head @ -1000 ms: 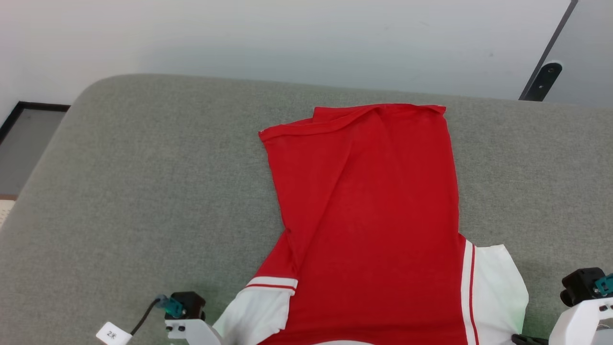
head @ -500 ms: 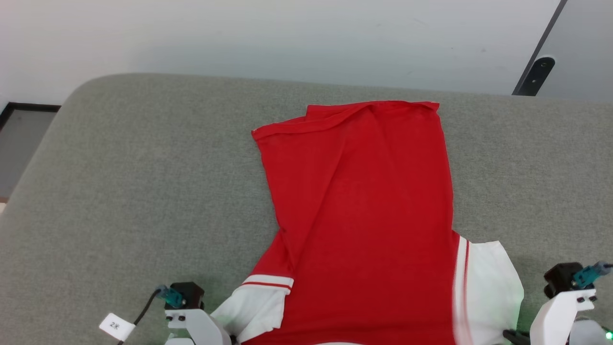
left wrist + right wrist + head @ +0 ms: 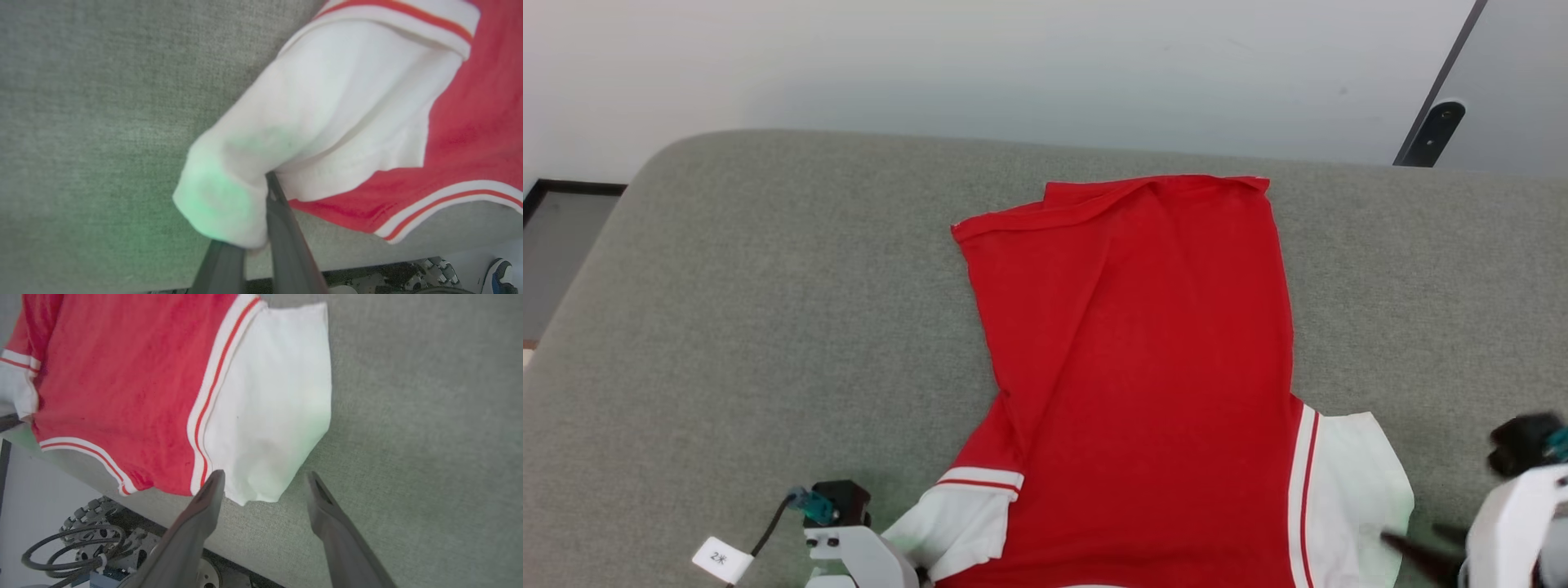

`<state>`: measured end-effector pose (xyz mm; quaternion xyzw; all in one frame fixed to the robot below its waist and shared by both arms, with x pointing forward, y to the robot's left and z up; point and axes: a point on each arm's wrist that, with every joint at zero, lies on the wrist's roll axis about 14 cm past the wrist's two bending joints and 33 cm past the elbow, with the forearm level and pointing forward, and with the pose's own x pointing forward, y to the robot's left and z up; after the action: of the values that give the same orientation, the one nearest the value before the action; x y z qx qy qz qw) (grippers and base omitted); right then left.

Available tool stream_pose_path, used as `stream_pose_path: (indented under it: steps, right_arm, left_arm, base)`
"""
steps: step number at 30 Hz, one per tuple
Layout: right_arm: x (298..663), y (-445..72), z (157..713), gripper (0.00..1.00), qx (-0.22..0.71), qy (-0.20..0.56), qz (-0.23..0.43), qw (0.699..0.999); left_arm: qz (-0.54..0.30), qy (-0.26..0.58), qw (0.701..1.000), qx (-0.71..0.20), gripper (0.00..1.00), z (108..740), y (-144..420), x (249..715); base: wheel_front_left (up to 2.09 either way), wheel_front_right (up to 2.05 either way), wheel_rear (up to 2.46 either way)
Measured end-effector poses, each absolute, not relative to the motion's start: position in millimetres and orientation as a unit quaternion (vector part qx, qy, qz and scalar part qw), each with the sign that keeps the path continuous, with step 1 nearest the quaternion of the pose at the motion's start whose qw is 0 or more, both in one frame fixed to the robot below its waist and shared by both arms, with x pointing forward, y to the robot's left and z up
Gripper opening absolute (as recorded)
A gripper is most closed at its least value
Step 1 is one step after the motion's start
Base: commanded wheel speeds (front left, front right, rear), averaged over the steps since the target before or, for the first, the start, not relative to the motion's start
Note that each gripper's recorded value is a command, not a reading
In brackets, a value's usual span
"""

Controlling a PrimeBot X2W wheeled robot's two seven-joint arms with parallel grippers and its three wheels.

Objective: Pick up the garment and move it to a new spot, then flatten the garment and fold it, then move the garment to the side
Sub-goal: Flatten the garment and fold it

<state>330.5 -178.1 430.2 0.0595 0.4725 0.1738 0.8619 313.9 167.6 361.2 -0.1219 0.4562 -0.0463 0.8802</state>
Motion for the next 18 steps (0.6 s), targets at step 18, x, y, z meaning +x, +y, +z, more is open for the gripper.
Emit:
stream_pose_path:
  steps: [18]
  right_arm:
    - [505.0,-158.7,557.5,1.0,-0.002,0.137,0.163,0.977]
  left_arm:
    - [-0.057,0.389,0.911,-0.125,0.0,383.6,159.5,358.5]
  base:
    - [0.0,0.0,0.0]
